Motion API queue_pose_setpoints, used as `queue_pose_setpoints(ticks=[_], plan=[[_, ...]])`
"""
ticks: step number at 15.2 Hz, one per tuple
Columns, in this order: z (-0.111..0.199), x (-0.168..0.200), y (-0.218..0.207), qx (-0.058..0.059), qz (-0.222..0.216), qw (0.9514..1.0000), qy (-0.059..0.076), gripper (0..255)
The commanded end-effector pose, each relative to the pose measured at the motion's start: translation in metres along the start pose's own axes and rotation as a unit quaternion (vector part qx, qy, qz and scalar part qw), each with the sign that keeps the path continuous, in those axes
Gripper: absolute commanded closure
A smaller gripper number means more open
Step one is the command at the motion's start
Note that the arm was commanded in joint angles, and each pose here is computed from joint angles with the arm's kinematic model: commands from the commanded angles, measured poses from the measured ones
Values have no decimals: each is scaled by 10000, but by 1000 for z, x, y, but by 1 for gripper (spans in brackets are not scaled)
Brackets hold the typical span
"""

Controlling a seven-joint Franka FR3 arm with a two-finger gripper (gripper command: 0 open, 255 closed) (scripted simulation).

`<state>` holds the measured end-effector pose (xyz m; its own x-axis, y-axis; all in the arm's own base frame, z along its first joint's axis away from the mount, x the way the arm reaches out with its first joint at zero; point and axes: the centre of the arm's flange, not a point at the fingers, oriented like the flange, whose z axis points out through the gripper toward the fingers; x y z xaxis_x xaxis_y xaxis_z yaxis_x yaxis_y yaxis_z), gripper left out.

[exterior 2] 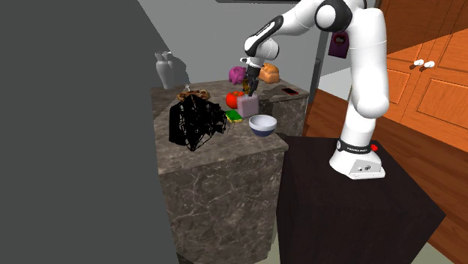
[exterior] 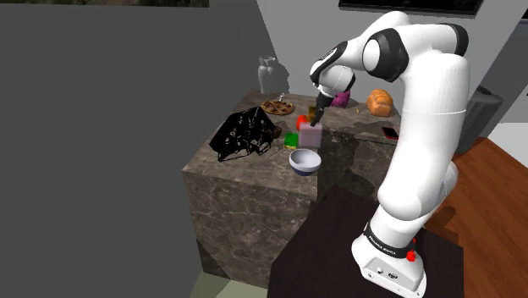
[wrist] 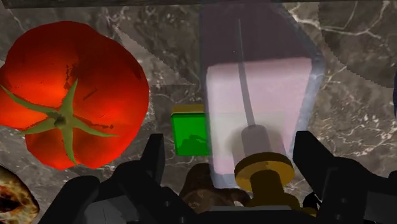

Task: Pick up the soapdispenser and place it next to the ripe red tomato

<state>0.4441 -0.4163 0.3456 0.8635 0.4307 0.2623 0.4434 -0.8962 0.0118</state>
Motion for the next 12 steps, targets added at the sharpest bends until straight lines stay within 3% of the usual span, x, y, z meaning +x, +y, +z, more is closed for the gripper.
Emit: queue_pose_setpoints(ticks=[1, 3, 7, 12], plan=[[11, 2, -6, 109, -11, 9999, -56, 0], [18, -3, -1, 113, -12, 9999, -53, 0], [-32, -3, 0, 113, -12, 9999, -53, 0], [-32, -3, 0, 113, -12, 9999, -53, 0]])
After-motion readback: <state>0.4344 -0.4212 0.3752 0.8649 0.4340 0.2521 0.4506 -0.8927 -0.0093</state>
